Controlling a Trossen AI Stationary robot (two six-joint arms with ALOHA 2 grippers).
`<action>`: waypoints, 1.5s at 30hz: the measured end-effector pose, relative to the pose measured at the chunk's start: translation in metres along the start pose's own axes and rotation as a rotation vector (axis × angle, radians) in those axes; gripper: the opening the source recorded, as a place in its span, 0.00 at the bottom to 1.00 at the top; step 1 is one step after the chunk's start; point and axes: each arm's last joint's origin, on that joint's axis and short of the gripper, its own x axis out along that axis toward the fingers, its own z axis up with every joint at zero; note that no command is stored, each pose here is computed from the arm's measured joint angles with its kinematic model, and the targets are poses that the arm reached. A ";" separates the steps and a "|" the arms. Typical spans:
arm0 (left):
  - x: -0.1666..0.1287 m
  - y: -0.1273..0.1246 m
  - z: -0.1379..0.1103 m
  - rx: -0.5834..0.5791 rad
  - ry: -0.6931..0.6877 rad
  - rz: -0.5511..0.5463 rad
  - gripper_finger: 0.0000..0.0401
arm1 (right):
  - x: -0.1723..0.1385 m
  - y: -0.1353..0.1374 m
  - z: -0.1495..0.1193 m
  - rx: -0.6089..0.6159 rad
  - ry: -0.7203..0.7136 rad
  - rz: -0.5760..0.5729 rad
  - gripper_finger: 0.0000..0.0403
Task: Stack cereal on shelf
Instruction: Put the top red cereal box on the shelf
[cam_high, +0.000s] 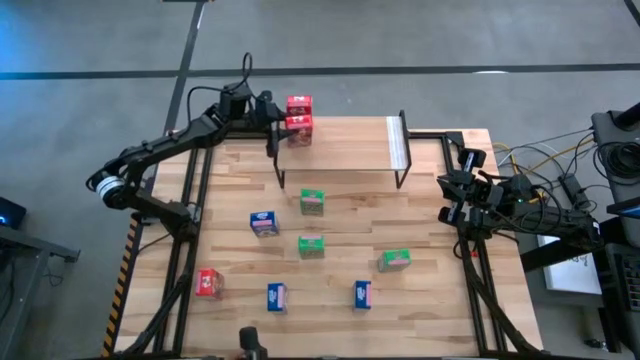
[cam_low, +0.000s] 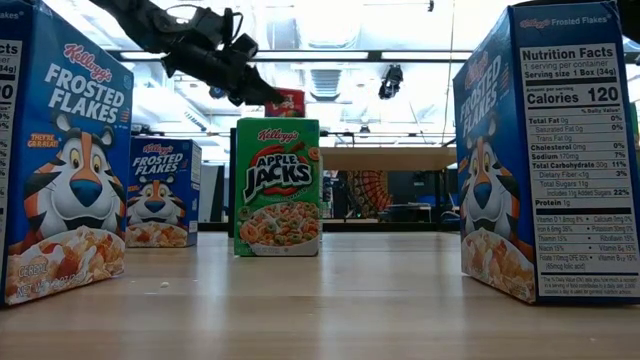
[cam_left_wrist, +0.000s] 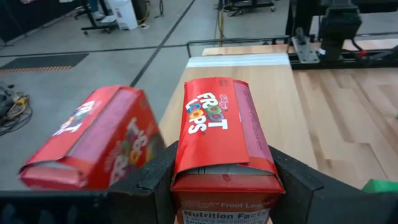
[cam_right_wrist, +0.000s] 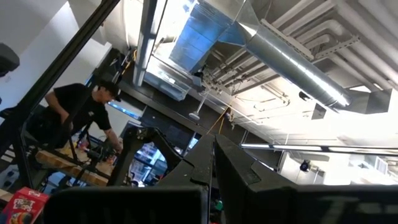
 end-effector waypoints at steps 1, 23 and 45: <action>0.000 0.001 -0.001 -0.003 0.003 0.003 0.43 | 0.000 0.000 0.000 0.000 0.000 0.000 0.02; 0.010 0.006 -0.009 -0.008 0.005 -0.030 0.43 | 0.000 0.000 0.000 -0.001 0.000 0.000 0.02; 0.003 0.005 -0.004 0.011 -0.003 0.004 0.63 | 0.000 0.000 0.000 -0.001 0.000 0.000 0.02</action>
